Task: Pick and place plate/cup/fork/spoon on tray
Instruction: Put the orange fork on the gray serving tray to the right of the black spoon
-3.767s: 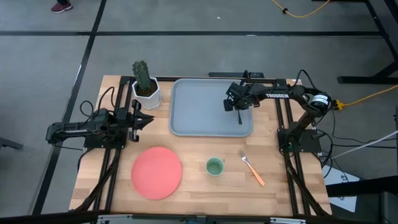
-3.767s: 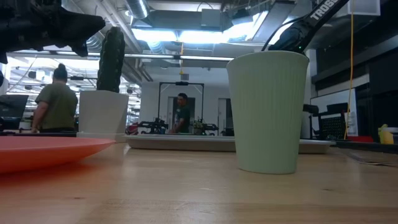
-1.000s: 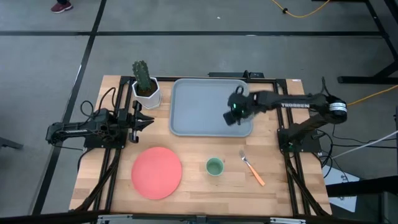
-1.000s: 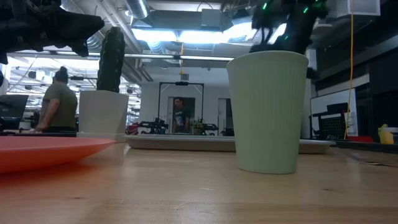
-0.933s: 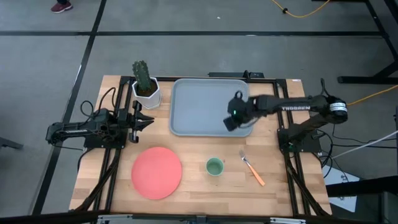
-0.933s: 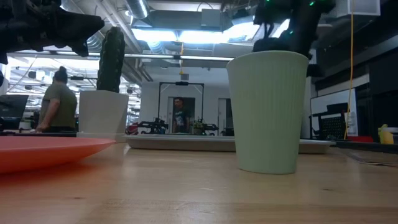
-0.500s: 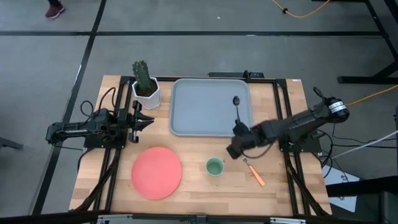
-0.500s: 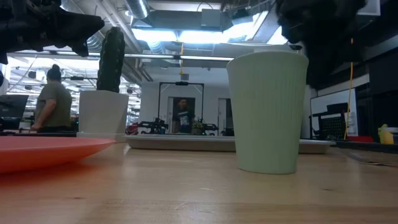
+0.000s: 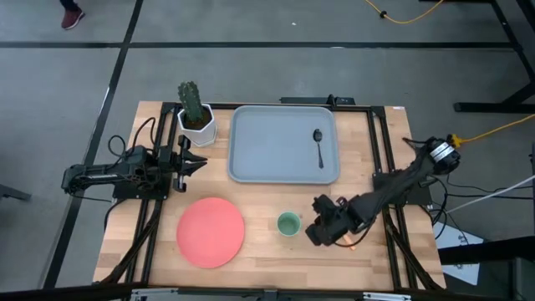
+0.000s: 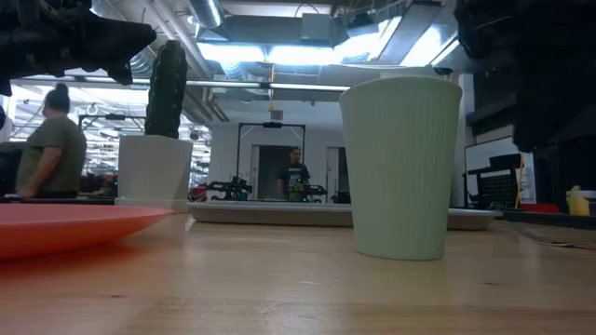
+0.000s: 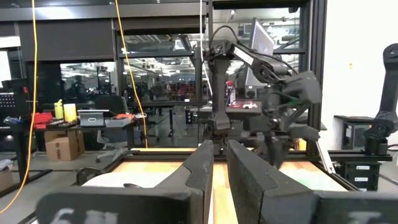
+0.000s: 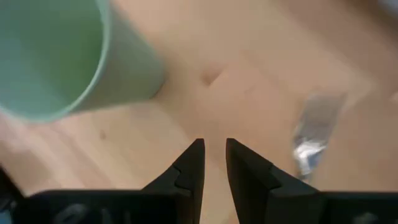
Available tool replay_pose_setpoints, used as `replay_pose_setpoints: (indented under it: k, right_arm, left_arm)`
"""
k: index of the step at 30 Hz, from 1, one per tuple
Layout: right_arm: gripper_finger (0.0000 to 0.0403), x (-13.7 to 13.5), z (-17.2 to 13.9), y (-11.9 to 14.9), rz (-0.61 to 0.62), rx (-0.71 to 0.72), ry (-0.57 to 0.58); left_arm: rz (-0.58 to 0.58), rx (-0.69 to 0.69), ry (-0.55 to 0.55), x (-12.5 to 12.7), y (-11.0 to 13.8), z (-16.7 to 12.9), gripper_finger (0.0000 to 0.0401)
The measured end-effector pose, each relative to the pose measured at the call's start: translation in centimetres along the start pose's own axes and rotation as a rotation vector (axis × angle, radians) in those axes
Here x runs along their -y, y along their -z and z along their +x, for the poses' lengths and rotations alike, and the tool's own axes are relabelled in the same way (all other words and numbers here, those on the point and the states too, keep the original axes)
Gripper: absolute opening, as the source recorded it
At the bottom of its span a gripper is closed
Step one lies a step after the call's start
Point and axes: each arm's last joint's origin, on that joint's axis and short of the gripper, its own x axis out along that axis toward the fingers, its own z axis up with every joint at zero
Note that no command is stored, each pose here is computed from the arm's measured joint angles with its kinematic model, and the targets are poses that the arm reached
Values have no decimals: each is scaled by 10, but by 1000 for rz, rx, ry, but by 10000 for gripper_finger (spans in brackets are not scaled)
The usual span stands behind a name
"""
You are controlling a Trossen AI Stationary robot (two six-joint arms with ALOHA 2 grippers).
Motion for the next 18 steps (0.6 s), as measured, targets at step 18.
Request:
replay_pose_setpoints:
  k: [18]
  right_arm:
    - [71, 1, 16, 20, 141, -56, 169]
  left_arm:
    - [0, 0, 0, 0, 0, 0, 41]
